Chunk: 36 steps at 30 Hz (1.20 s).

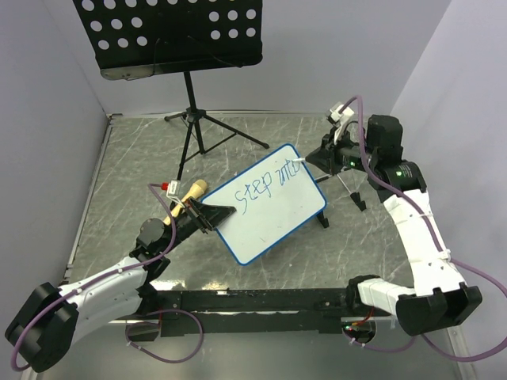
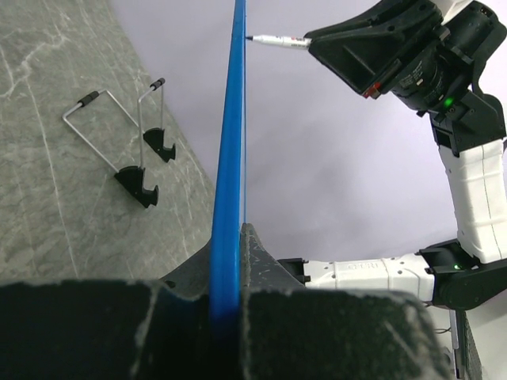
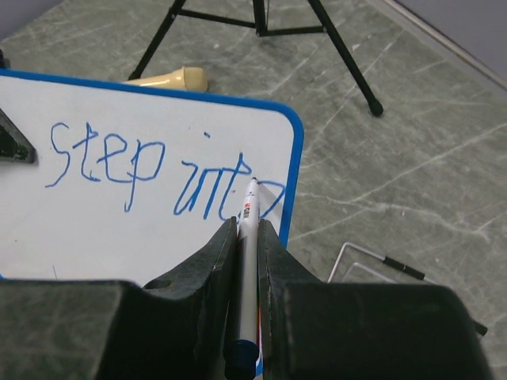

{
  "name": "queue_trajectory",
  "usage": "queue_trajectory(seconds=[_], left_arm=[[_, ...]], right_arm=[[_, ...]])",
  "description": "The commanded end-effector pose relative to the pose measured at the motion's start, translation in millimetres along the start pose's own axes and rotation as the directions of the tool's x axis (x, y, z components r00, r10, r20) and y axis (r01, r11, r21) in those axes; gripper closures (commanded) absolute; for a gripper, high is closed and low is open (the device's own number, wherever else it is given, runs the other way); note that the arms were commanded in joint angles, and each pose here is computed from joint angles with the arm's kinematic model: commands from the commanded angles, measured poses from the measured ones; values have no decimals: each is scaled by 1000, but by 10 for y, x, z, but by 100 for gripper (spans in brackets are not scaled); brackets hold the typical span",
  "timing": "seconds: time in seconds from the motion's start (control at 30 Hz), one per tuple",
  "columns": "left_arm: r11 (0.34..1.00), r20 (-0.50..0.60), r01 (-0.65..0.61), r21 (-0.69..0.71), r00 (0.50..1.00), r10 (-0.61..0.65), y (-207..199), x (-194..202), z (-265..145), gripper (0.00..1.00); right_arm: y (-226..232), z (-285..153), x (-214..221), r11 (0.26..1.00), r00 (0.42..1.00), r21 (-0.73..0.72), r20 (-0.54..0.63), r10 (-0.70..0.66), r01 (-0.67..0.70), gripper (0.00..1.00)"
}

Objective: Write a sentence on the whiteboard

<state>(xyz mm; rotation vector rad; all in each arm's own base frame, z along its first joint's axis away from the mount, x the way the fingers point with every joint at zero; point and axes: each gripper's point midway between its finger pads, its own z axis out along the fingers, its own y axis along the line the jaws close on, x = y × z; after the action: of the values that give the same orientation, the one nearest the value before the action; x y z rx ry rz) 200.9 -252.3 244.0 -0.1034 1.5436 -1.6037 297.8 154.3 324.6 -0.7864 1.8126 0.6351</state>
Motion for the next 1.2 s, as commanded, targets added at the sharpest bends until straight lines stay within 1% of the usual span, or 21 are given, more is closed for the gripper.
queue_trajectory(seconds=[0.0,0.17,0.23,0.3,0.37,0.43,0.47,0.5,0.63,1.17], left_arm=[[982,79,-24,186,997,10,-508,-224,-9,99],[986,89,-25,162,996,11,-476,-240,-12,99],[987,92,-24,160,996,10,-472,-252,-8,99],[987,91,-20,158,996,6,-470,-250,1,99],[987,93,-14,158,996,-1,-480,-265,18,99],[987,98,-16,161,995,0,-498,-287,35,99],[987,97,-17,163,995,2,-511,-292,44,99],[986,94,-20,166,996,4,-533,-299,60,99],[985,98,-19,171,995,2,-541,-313,87,99],[980,88,-9,198,996,-8,-565,-312,173,99]], right_arm=[[93,-96,-392,998,994,-24,97,-49,51,100],[315,-364,-667,994,980,-40,174,-95,103,100],[403,-447,-694,992,977,-55,186,-102,114,100],[542,-487,-665,986,976,-111,194,-98,121,100],[601,-476,-572,983,978,-143,188,-89,117,100],[749,-524,-537,967,971,-202,212,-110,153,100],[789,-508,-446,962,973,-227,204,-106,153,100],[889,-556,-428,946,966,-264,225,-127,186,100],[1009,-569,-219,925,969,-323,200,-142,202,100],[1141,-460,133,905,976,-374,145,-160,204,100]])
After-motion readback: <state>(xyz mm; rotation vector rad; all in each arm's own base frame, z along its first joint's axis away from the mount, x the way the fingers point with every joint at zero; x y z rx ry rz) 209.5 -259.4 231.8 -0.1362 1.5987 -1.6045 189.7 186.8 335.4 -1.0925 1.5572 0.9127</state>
